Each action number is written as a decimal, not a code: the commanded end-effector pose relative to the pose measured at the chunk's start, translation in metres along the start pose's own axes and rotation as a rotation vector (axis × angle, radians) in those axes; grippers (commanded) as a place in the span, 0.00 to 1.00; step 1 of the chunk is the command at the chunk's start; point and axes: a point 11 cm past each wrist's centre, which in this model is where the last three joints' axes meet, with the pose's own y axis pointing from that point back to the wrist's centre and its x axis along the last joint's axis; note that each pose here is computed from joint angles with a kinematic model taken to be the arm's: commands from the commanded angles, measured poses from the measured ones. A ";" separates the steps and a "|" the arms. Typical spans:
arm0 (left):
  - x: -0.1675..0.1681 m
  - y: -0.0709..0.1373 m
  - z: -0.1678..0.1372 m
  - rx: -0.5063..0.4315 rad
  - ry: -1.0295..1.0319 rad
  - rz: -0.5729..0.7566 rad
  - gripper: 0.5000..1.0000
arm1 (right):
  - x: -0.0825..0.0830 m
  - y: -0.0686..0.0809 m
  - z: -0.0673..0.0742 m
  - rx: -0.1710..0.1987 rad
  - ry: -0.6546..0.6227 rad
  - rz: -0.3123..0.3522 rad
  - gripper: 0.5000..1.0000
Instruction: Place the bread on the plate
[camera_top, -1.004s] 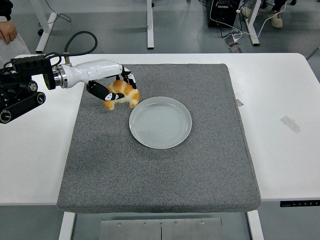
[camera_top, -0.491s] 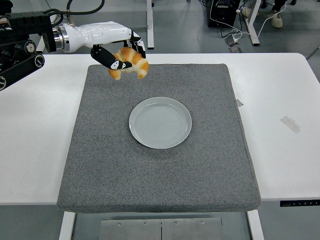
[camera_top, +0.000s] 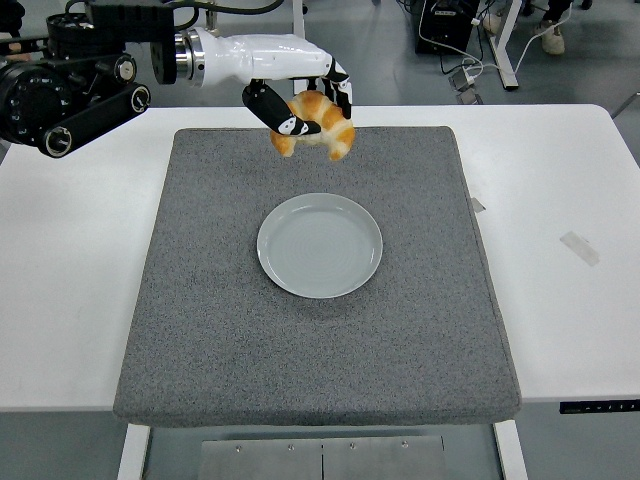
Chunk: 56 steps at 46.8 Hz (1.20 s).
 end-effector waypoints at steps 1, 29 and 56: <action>-0.004 -0.009 0.003 -0.005 -0.005 -0.010 0.00 | 0.000 0.000 0.000 0.000 0.000 0.000 1.00; -0.081 -0.038 0.005 -0.009 -0.019 -0.127 0.00 | 0.000 0.000 0.000 0.000 0.000 0.000 1.00; -0.135 -0.042 0.005 -0.008 0.009 -0.180 0.00 | 0.000 0.000 0.000 0.000 0.000 0.000 1.00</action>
